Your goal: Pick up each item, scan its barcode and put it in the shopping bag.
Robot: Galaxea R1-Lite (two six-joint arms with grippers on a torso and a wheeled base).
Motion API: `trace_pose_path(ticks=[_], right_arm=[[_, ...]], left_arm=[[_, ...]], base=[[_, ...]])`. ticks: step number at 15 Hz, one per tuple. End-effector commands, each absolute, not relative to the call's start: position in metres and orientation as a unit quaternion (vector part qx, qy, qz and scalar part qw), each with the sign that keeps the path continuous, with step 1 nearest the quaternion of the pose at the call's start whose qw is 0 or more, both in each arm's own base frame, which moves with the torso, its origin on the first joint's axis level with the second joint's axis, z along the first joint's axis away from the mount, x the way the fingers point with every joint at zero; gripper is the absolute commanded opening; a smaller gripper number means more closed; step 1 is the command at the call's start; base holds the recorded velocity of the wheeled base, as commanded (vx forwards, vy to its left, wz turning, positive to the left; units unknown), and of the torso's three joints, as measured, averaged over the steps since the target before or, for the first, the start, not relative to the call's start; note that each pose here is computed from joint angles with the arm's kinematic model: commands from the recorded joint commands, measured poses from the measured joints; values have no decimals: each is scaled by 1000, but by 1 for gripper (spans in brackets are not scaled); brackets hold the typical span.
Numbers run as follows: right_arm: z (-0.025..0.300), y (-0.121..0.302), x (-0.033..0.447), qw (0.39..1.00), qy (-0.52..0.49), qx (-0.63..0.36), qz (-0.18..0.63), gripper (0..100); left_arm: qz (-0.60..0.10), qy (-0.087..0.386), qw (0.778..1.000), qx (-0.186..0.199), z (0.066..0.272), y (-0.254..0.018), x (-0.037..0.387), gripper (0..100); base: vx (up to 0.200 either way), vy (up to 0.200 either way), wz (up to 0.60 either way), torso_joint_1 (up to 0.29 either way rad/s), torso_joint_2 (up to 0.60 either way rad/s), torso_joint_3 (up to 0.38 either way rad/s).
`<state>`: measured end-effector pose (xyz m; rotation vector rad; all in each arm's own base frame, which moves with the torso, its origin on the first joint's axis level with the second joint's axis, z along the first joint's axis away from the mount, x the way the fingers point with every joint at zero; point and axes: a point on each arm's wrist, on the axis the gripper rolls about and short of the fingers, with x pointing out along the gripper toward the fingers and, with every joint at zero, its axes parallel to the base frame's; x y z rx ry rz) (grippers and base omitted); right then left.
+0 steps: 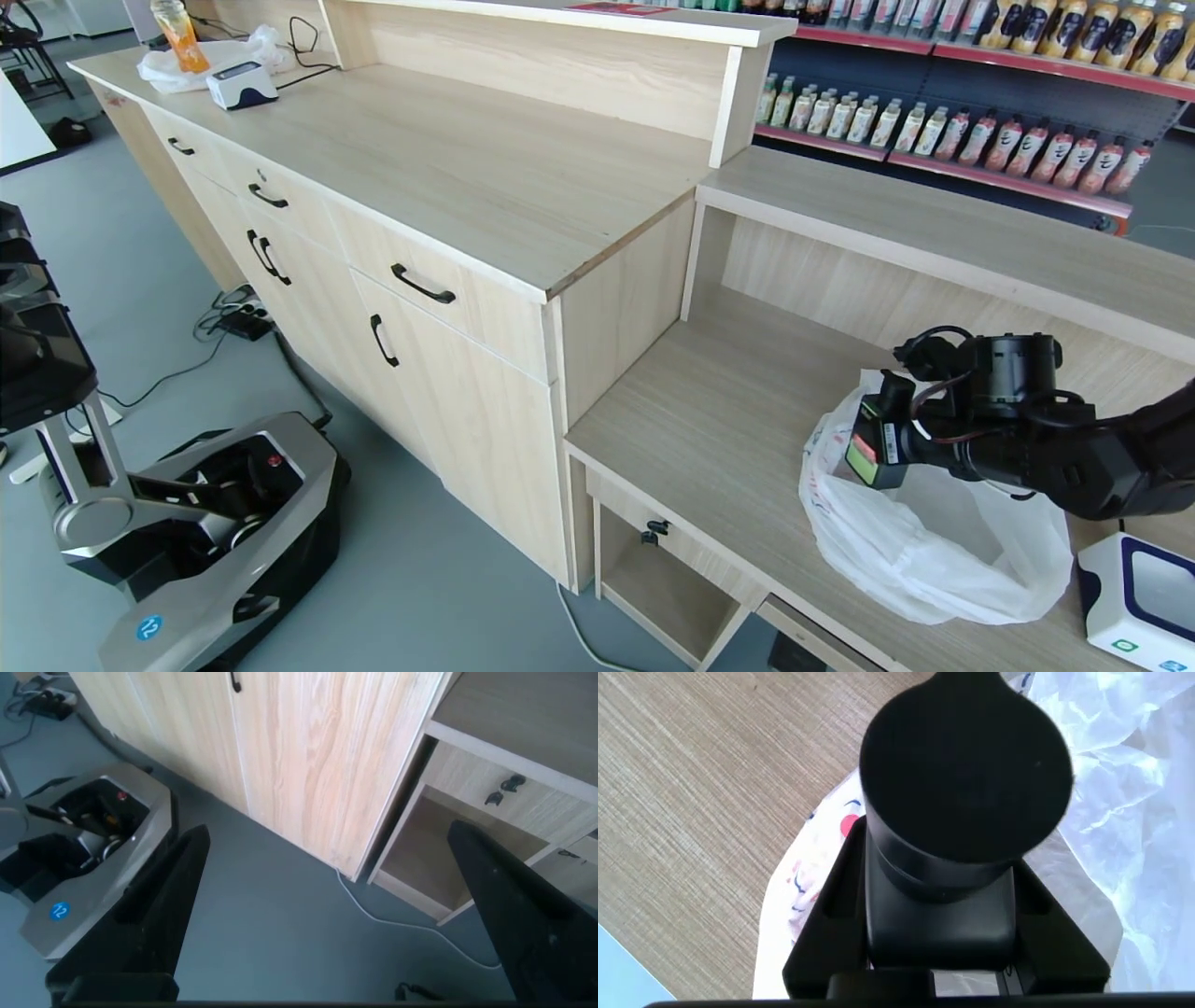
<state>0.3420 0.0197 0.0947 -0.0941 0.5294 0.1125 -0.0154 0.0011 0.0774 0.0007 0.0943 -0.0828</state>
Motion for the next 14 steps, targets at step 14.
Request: trace_pose_path(ticks=[14], right_arm=[[75, 25, 345, 953, 289, -46, 83, 0]], left_arm=[[-41, 47, 998, 0, 77, 1, -15, 100]], base=[[0, 0, 0, 0, 0, 0]])
